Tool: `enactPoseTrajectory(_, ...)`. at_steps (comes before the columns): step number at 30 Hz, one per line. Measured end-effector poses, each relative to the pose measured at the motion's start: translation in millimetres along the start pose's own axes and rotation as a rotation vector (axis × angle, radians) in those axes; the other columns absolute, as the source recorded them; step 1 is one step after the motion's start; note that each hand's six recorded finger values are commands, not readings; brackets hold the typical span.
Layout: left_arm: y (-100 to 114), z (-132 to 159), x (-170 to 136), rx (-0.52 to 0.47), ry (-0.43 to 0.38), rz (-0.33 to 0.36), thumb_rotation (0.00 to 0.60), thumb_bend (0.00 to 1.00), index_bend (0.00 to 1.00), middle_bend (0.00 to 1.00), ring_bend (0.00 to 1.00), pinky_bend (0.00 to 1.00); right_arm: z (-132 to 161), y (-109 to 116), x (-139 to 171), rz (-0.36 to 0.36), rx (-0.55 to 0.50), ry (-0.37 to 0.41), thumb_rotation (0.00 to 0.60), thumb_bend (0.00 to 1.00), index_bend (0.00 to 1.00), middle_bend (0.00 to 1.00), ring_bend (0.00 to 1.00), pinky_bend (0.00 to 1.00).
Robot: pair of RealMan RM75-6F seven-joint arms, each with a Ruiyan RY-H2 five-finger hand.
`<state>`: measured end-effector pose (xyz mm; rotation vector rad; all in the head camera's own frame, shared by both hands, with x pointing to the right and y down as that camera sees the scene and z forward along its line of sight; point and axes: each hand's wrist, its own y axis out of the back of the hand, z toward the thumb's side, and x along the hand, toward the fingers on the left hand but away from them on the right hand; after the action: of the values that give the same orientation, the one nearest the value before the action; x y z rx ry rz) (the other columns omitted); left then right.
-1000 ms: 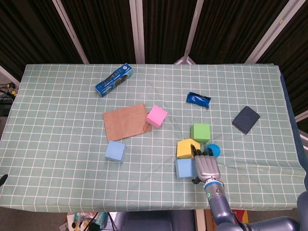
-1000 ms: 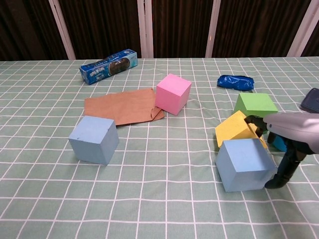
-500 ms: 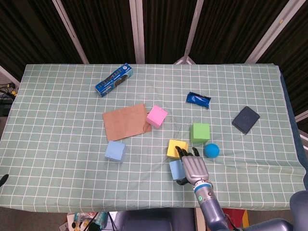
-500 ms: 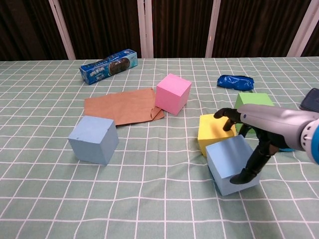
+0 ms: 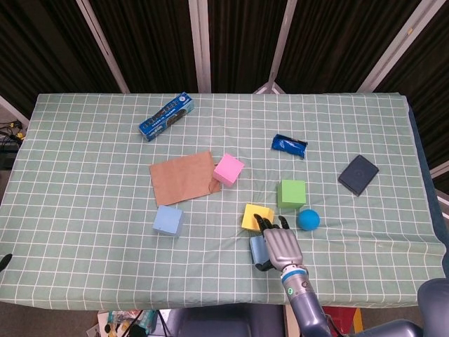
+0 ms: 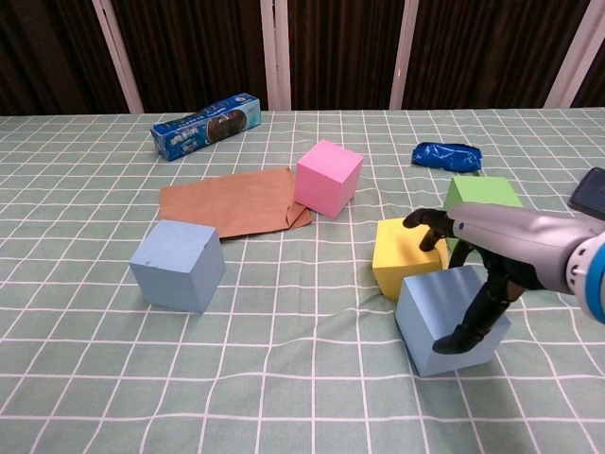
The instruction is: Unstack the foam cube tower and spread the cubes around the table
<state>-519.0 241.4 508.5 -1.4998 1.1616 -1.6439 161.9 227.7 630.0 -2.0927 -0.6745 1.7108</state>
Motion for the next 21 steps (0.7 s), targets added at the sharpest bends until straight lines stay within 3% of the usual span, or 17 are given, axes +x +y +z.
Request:
enactPoseTrajectory(4,0,0,0,0.002,0.002,-0.001,0.6,0.3,0.12,0.0,0.0,0.02,-9,-2,-4,-0.022,0.037,-0.022,0.6,0.13,0.0,0.47,0.29,0.0)
enactPoseTrajectory(11,-1,1,0,0.006,-0.001,-0.005,0.6,0.3,0.12,0.0,0.0,0.02,-21,-6,-3,0.0,0.09,-0.032,0.6,0.13,0.0,0.49,0.3,0.0)
enactPoseTrajectory(15,-1,1,-1,0.005,-0.002,-0.003,0.6,0.3,0.12,0.0,0.0,0.02,-22,-8,-2,0.026,0.069,-0.015,0.6,0.13,0.01,0.54,0.35,0.0)
enactPoseTrajectory(21,-2,1,0,0.005,-0.001,-0.007,0.6,0.3,0.12,0.0,0.0,0.02,-18,-5,-1,-0.001,0.026,0.016,0.6,0.13,0.01,0.54,0.35,0.0)
